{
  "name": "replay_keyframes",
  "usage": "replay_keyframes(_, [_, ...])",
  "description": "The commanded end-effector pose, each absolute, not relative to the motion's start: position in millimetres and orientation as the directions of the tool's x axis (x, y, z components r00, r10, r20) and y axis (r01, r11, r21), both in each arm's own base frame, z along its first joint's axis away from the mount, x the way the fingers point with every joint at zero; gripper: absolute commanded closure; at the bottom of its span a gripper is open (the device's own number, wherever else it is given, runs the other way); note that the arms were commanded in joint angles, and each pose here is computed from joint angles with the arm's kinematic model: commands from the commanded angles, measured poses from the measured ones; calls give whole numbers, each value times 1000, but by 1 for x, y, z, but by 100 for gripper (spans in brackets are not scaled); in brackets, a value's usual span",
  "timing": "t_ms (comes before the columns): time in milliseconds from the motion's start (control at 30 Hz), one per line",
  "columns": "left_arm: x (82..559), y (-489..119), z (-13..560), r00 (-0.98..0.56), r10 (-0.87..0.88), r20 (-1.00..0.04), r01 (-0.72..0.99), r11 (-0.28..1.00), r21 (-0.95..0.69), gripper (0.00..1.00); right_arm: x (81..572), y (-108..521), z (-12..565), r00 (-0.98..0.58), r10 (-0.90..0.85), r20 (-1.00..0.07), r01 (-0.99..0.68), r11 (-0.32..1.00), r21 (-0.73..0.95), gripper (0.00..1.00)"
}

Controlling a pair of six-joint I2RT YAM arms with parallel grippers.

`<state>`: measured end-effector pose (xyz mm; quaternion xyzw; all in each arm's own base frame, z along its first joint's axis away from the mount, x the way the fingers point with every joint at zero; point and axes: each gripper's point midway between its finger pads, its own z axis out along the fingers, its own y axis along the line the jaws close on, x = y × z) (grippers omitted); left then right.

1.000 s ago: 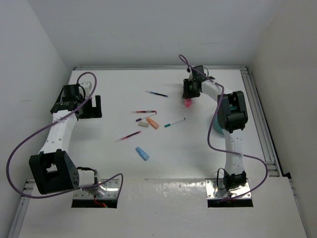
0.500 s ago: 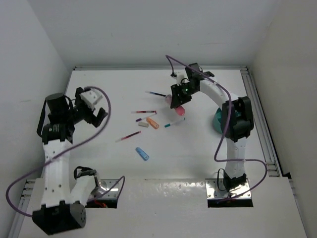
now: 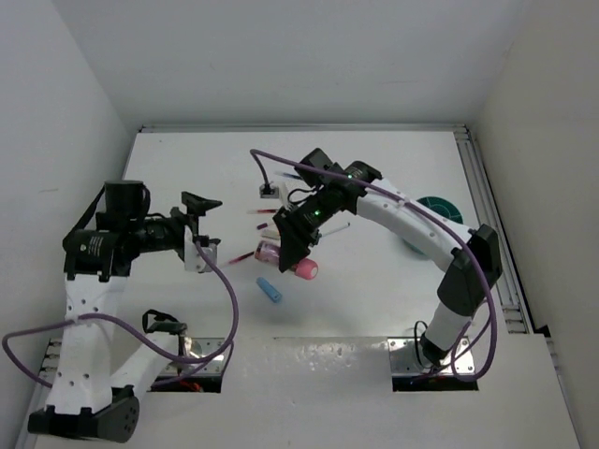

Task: Sort the stationery into containers
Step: Pick up the stationery from the center of the board, then place the stationery in the storage box.

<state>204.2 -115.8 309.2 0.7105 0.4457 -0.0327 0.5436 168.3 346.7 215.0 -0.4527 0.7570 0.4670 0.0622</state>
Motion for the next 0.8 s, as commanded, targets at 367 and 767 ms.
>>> replay_keyframes(367, [208, -193, 305, 578, 586, -568, 796, -252, 550, 18, 227, 336, 231, -787, -469, -402, -533, 188, 825, 100])
replay_keyframes(767, [230, -229, 286, 556, 650, -517, 752, -128, 647, 18, 208, 327, 240, -790, -477, -385, -502, 142, 853, 100])
